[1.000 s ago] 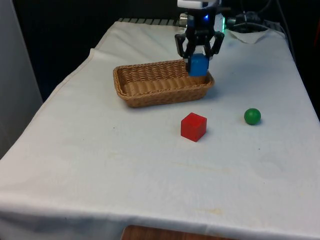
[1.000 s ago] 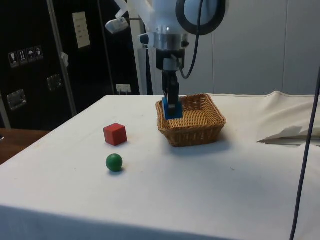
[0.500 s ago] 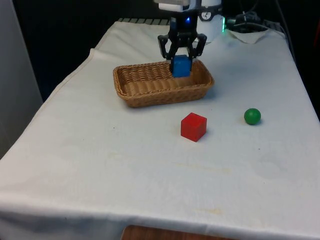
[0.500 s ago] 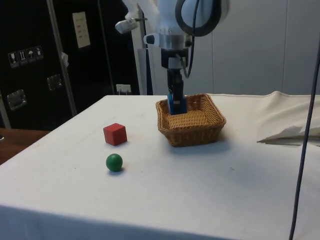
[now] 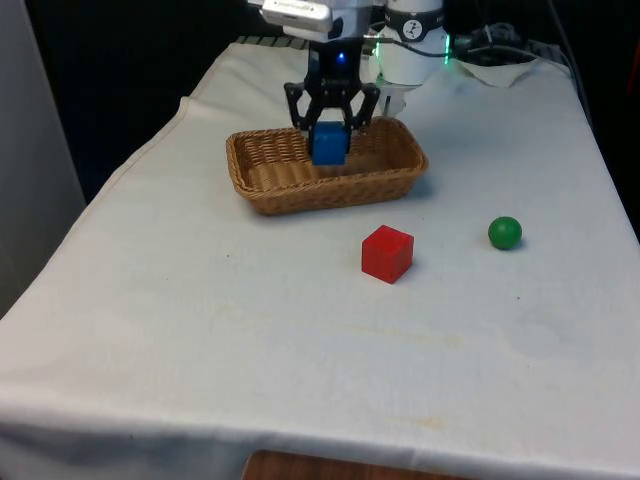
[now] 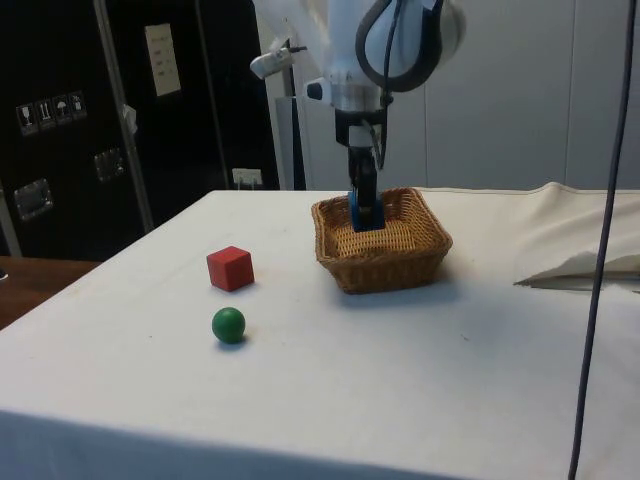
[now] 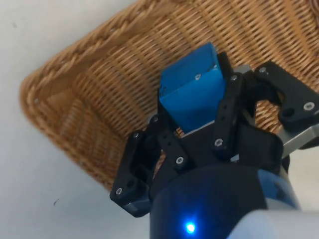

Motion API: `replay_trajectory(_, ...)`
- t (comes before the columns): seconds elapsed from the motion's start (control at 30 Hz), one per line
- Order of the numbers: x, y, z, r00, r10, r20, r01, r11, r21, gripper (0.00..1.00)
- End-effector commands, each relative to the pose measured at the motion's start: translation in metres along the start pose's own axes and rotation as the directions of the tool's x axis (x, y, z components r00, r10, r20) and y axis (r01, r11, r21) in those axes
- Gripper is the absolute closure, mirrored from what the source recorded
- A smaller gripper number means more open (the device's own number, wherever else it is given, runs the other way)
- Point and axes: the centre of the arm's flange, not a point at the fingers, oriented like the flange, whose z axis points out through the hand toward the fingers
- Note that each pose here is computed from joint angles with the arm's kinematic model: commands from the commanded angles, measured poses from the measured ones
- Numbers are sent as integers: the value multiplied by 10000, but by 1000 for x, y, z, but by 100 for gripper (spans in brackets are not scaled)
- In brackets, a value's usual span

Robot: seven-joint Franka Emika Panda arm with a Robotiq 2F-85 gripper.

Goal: Place all non-red objects into the basket.

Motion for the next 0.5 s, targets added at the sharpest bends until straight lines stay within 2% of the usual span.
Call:
replay_trajectory(0.0, -1, 1, 2, 9999, 53, -115, -53, 10000, 0, 99)
replay_trajectory(0.1, -4, 6, 8, 9998, 162, -104, -163, 9998, -99, 99)
replay_trajectory(0.13, -4, 6, 9, 9999, 145, 27, -145, 9998, -140, 99)
replay_trajectory(0.17, -5, 8, 10, 9998, 191, -102, -192, 9997, -130, 99)
replay_trajectory(0.4, -9, 13, 19, 9990, 439, -117, -440, 9990, -95, 99)
replay_trajectory(0.43, -9, 16, 22, 9989, 458, 31, -457, 9987, -217, 99)
replay_trajectory(0.47, -9, 14, 19, 9988, 470, -125, -471, 9989, -73, 97)
